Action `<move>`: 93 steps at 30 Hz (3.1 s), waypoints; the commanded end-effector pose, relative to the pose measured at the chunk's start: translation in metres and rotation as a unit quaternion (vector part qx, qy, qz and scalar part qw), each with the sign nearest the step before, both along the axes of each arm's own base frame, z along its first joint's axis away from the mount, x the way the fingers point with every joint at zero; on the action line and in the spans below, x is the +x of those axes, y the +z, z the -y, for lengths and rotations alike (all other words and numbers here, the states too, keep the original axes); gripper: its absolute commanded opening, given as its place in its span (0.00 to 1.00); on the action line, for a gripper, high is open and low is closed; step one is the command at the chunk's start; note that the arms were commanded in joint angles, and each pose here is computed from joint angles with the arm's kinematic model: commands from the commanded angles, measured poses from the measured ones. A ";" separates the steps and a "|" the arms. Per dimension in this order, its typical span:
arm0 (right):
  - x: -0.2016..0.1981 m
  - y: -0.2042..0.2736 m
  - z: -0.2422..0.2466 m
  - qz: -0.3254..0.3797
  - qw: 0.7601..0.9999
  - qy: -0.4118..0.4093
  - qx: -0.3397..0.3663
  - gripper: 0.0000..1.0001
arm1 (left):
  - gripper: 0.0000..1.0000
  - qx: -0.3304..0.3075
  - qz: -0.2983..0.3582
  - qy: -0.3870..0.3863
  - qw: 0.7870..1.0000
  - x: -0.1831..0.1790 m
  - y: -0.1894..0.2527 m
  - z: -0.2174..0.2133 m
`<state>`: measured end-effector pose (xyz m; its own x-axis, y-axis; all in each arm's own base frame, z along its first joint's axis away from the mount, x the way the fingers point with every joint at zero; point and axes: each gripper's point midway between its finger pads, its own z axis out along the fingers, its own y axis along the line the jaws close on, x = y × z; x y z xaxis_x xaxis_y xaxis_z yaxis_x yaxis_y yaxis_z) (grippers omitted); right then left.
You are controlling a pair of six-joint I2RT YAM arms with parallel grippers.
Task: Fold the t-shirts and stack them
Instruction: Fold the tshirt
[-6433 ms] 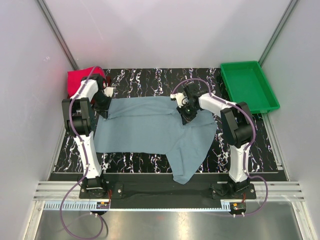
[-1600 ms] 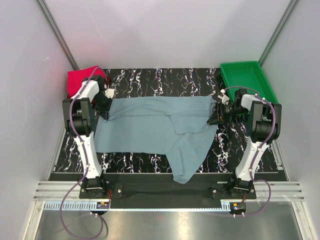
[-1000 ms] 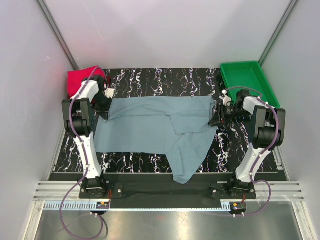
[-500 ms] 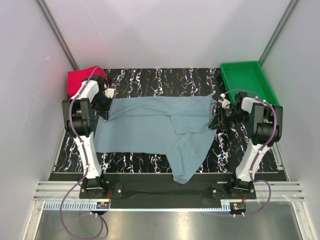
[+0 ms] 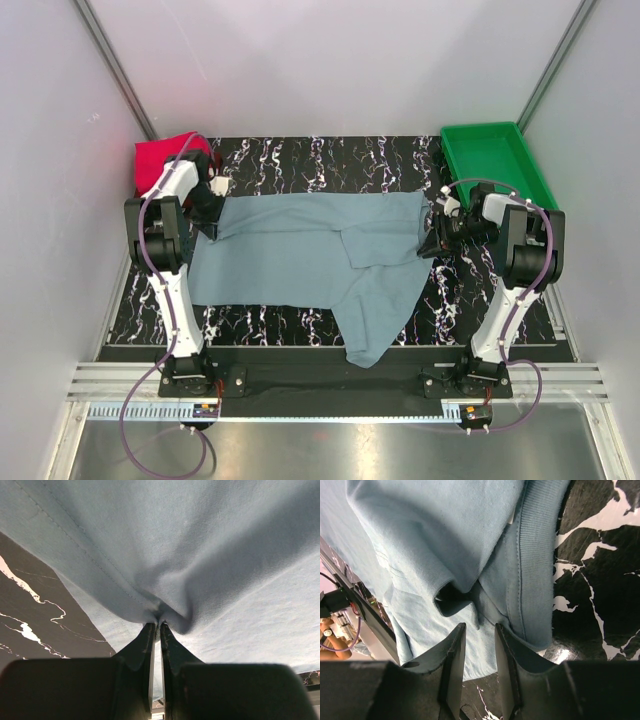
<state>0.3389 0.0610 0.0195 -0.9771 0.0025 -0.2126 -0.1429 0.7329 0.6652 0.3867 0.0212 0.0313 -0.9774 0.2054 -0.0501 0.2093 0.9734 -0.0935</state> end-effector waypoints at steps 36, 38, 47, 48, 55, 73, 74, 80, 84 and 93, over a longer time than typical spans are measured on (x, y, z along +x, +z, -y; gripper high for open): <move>0.001 0.029 -0.016 0.026 0.999 0.041 -0.012 0.04 | 0.09 -0.006 0.035 -0.004 0.999 0.016 0.018 0.005; 0.000 0.036 -0.016 0.027 0.999 0.041 -0.010 0.04 | 0.09 -0.005 0.036 -0.005 0.999 0.017 0.018 0.005; -0.021 0.063 -0.030 -0.025 0.997 0.049 0.045 0.05 | 0.09 -0.010 0.041 -0.003 0.999 0.021 0.020 0.007; -0.023 0.062 -0.030 -0.033 0.997 0.049 0.046 0.07 | 0.09 -0.010 0.042 -0.003 0.999 0.022 0.020 0.007; -0.034 0.035 -0.020 -0.053 0.996 0.063 0.012 0.26 | 0.09 -0.014 0.043 -0.004 0.999 0.024 0.020 0.009; -0.026 0.017 -0.011 -0.042 0.997 0.063 -0.021 0.32 | 0.09 -0.008 0.043 -0.004 0.999 0.019 0.023 0.007; -0.027 0.017 -0.011 -0.042 0.997 0.063 -0.022 0.31 | 0.09 -0.008 0.043 -0.004 0.999 0.019 0.023 0.007; -0.032 0.013 -0.009 -0.044 0.996 0.064 -0.031 0.32 | 0.09 -0.009 0.042 -0.003 0.999 0.020 0.022 0.007; -0.029 0.011 -0.009 -0.045 0.997 0.059 -0.030 0.32 | 0.09 -0.010 0.043 -0.003 0.999 0.021 0.021 0.008; -0.031 0.009 -0.003 -0.043 0.995 0.071 -0.049 0.31 | 0.09 -0.010 0.042 -0.004 0.999 0.020 0.021 0.008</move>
<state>0.3058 0.0700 0.0264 -0.9874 -0.1278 -0.0931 -0.1577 0.7572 0.6339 0.3989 0.0184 0.0408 -0.9731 0.2117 -0.0904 0.2195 0.9717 -0.0877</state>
